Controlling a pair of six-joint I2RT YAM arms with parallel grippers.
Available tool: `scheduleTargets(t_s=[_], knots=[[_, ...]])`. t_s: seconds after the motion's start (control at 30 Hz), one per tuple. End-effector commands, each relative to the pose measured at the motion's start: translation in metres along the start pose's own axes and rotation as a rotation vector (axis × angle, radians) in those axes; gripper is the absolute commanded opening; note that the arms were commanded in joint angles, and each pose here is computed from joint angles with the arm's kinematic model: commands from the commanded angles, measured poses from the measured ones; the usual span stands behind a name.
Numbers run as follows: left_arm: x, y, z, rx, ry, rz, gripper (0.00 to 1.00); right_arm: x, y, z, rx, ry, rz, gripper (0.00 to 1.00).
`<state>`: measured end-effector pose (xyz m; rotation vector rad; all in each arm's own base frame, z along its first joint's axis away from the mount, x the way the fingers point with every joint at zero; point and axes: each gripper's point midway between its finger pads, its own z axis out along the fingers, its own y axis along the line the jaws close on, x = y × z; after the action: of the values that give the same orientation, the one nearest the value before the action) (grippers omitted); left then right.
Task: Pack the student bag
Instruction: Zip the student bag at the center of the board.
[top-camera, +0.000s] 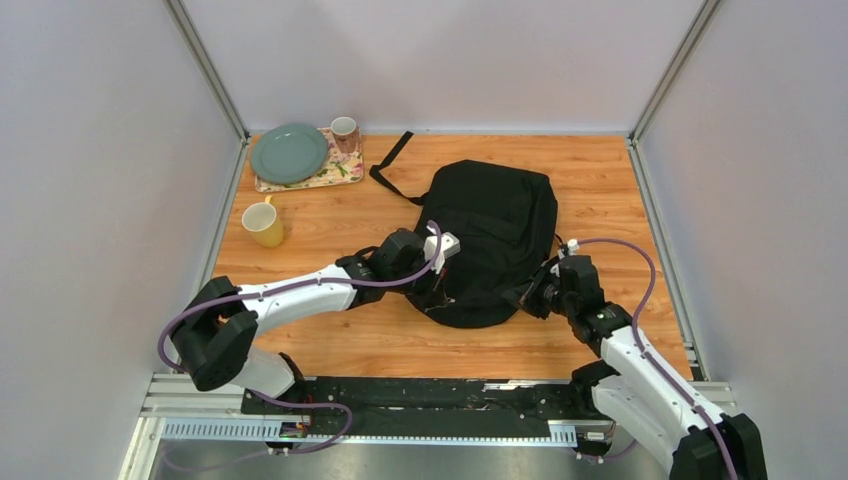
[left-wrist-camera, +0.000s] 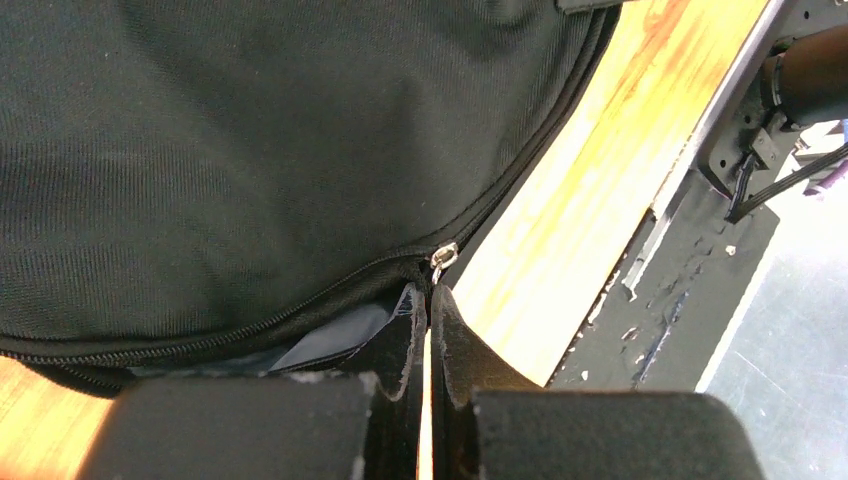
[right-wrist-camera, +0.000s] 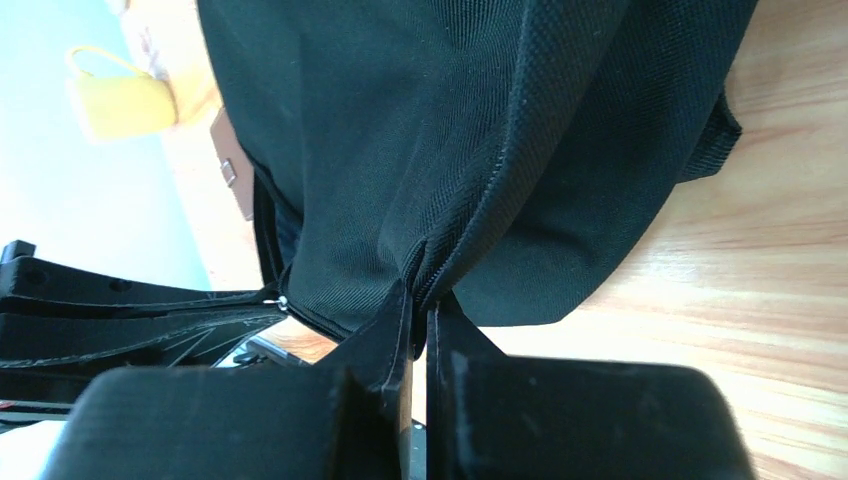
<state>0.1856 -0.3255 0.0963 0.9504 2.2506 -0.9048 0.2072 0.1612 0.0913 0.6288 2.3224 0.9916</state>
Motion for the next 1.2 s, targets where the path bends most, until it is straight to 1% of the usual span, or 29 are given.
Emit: scheduleTargets(t_s=[0.0,0.17,0.23,0.3,0.33,0.37,0.4,0.47,0.5,0.53,0.57,0.67,0.7,0.73,0.77,0.8,0.83,0.87,0.9,0.97,1.0,1.03,1.1,1.13,1.17], knots=[[0.055,0.034,-0.020,-0.135,0.186,-0.017,0.00,-0.052,-0.025,-0.001,0.165,-0.178,-0.095,0.00],[0.071,0.031,-0.023,-0.117,0.199,-0.040,0.00,-0.084,-0.022,0.000,0.172,-0.215,-0.107,0.00],[0.076,0.026,-0.025,-0.084,0.202,-0.043,0.00,-0.096,-0.019,0.004,0.187,-0.208,-0.142,0.00],[0.079,0.019,-0.023,-0.049,0.187,-0.045,0.00,-0.100,-0.016,0.013,0.177,-0.172,-0.175,0.00],[0.075,0.012,-0.025,-0.027,0.160,-0.030,0.00,-0.106,-0.005,0.014,0.149,-0.169,-0.195,0.00],[0.069,0.001,-0.021,0.001,0.127,0.019,0.00,-0.104,0.001,0.017,0.126,-0.139,-0.203,0.00],[0.066,-0.002,-0.020,0.004,0.113,0.034,0.00,-0.103,-0.002,0.023,0.140,-0.108,-0.197,0.00],[0.058,-0.011,-0.014,0.045,0.076,0.014,0.00,-0.108,0.009,0.026,0.114,-0.090,-0.205,0.00],[0.053,-0.015,-0.012,0.061,0.073,0.008,0.00,-0.109,0.008,0.030,0.122,-0.084,-0.201,0.00],[0.054,-0.021,-0.007,0.096,0.098,-0.015,0.00,-0.110,0.007,0.031,0.126,-0.087,-0.209,0.00],[0.048,-0.026,-0.004,0.119,0.092,-0.015,0.00,-0.117,0.008,0.030,0.133,-0.107,-0.219,0.01],[0.033,-0.048,0.010,0.182,0.077,0.020,0.00,-0.126,0.008,0.028,0.150,-0.122,-0.237,0.02],[0.019,-0.057,0.012,0.206,0.057,0.035,0.00,-0.126,0.006,0.027,0.160,-0.114,-0.234,0.03],[0.022,-0.065,0.018,0.233,0.084,0.033,0.00,-0.129,0.005,0.025,0.167,-0.116,-0.231,0.04],[0.007,-0.075,0.020,0.265,0.061,0.049,0.00,-0.130,0.003,0.025,0.176,-0.115,-0.237,0.04],[0.003,-0.084,0.022,0.293,0.061,0.061,0.00,-0.131,0.002,0.023,0.186,-0.112,-0.236,0.04],[0.008,-0.096,0.027,0.331,0.086,0.105,0.00,-0.133,0.000,0.022,0.197,-0.119,-0.236,0.04],[0.001,-0.097,0.028,0.306,0.093,0.118,0.00,-0.135,0.000,0.022,0.202,-0.124,-0.235,0.06],[-0.001,-0.089,0.032,0.253,0.085,0.119,0.00,-0.136,0.000,0.021,0.203,-0.123,-0.233,0.11],[-0.004,-0.081,0.036,0.223,0.065,0.104,0.00,-0.133,0.001,0.020,0.199,-0.094,-0.233,0.37],[-0.005,-0.080,0.038,0.218,0.060,0.095,0.00,-0.127,0.001,0.020,0.189,-0.060,-0.259,0.48],[-0.005,-0.080,0.039,0.216,0.059,0.081,0.00,-0.127,0.004,0.016,0.187,-0.042,-0.254,0.57],[-0.008,-0.075,0.040,0.185,0.050,0.075,0.00,-0.124,-0.001,0.001,0.243,-0.049,-0.237,0.61],[-0.008,-0.072,0.040,0.171,0.046,0.071,0.00,-0.127,-0.008,-0.007,0.291,-0.084,-0.223,0.62],[-0.007,-0.066,0.041,0.157,0.038,0.060,0.00,-0.127,-0.004,-0.019,0.293,-0.123,-0.215,0.63]])
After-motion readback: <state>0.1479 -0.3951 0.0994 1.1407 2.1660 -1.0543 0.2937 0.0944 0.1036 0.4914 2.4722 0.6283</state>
